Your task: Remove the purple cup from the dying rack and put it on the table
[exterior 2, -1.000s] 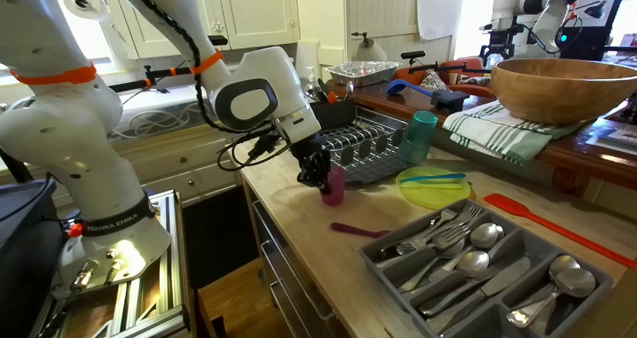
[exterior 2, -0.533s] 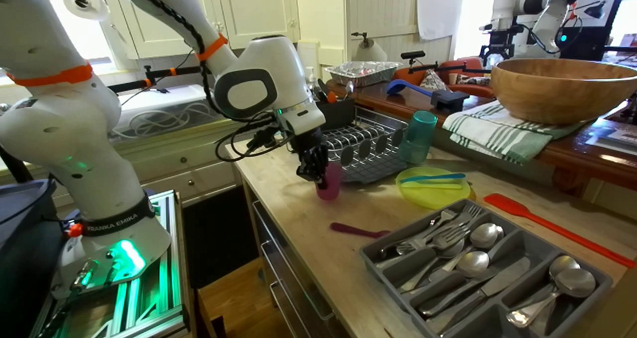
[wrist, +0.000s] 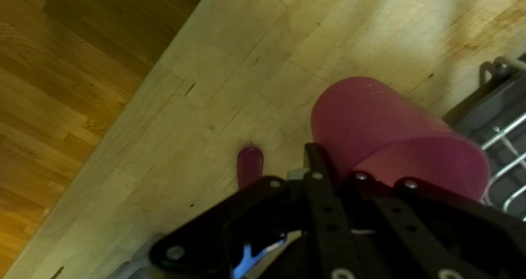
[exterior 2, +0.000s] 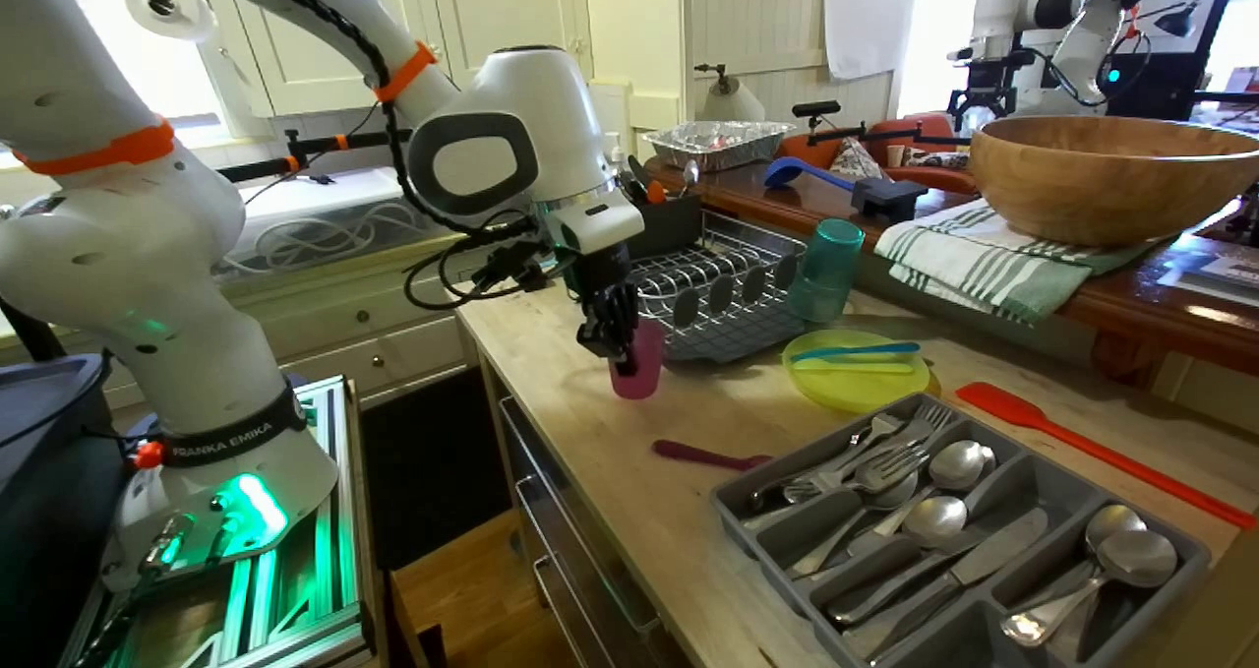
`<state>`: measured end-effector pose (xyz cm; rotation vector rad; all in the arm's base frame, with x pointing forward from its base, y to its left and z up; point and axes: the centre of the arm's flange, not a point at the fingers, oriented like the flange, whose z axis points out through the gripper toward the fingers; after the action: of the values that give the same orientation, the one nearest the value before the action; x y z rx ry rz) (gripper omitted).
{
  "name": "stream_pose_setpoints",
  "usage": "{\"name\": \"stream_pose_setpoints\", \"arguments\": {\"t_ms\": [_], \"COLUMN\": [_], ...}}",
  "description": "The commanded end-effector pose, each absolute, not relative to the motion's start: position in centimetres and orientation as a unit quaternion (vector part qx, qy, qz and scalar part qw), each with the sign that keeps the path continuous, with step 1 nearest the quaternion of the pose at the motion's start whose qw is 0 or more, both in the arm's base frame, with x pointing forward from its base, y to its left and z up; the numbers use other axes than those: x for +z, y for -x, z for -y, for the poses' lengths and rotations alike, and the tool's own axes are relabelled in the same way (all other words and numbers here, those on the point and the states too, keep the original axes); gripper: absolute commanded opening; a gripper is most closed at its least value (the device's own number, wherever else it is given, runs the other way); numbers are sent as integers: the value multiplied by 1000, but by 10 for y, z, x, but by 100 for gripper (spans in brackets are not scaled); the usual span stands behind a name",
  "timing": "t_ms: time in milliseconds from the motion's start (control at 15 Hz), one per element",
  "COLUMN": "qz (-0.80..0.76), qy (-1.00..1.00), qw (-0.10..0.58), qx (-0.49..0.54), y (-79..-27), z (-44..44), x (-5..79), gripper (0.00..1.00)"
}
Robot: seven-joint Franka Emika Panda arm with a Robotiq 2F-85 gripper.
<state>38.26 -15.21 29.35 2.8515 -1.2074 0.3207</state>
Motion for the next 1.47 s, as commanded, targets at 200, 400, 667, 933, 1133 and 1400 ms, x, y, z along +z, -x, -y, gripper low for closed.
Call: {"name": "stream_pose_setpoints", "arguments": {"t_ms": [200, 400, 667, 933, 1133, 1400], "qz": [369, 368, 368, 373, 373, 361], "qy": [-925, -925, -925, -922, -922, -927], "qw": [22, 25, 27, 15, 0, -6], "qx": [90, 87, 87, 100, 103, 104], "y": [-360, -359, -359, -361, -364, -366], "z": [155, 158, 159, 161, 163, 164], "x": [284, 281, 281, 294, 307, 325], "gripper": [12, 46, 75, 100, 100, 100]}}
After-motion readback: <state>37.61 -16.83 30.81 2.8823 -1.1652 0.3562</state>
